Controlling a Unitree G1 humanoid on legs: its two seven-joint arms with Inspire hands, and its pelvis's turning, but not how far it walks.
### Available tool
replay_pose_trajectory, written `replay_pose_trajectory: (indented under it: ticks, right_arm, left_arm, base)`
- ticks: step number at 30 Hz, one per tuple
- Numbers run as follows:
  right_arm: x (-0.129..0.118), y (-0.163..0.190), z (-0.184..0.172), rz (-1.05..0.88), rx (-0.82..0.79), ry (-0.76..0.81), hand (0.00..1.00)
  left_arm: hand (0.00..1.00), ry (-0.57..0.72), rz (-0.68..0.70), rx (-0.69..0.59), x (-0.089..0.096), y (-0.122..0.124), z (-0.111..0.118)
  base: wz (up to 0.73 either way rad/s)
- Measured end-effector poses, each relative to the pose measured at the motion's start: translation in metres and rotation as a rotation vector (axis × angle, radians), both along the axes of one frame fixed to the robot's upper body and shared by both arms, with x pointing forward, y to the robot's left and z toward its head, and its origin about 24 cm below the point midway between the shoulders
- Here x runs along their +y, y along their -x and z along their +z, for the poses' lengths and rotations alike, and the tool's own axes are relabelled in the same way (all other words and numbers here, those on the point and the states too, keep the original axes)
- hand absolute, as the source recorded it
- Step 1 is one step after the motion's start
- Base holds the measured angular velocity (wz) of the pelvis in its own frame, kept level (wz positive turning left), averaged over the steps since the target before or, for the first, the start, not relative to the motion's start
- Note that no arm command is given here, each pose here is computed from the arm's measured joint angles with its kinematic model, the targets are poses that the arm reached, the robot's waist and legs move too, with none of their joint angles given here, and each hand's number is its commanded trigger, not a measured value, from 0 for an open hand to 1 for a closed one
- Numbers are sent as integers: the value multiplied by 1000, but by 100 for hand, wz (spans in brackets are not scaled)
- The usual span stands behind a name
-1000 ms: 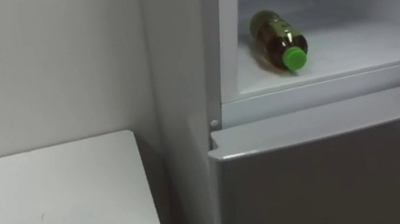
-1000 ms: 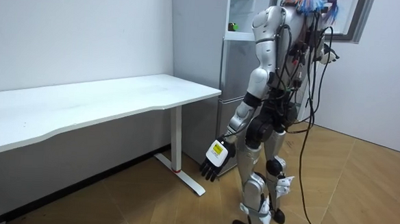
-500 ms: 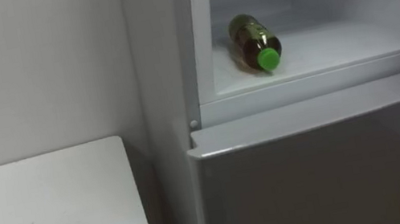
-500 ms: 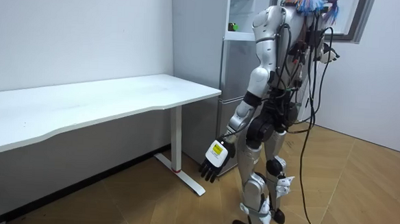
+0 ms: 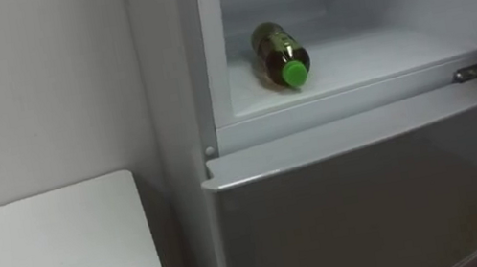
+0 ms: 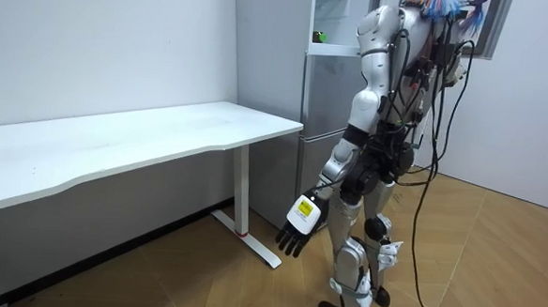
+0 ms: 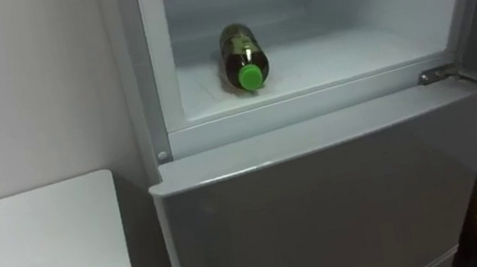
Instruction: Put the bottle in the upper fridge
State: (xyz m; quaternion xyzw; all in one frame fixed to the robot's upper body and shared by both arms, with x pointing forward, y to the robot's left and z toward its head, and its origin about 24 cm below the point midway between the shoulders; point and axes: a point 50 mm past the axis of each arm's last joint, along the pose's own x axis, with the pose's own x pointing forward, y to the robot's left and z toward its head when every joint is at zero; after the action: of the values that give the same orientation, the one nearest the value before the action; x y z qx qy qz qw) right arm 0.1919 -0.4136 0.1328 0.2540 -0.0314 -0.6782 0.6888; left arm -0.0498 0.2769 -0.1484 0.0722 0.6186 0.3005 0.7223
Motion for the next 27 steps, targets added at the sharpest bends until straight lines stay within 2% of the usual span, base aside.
replay_pose_trajectory:
  ticks: [7, 27]
  right_arm:
    - [17, -12, 7, 105, 120, 77, 0]
    - [47, -5, 7, 261, 157, 168, 0]
  left_arm:
    - [0, -21, 42, 0, -10, 5, -2]
    - [0, -61, 87, 5, -18, 3, -5]
  base:
    - [-4]
    - [-4]
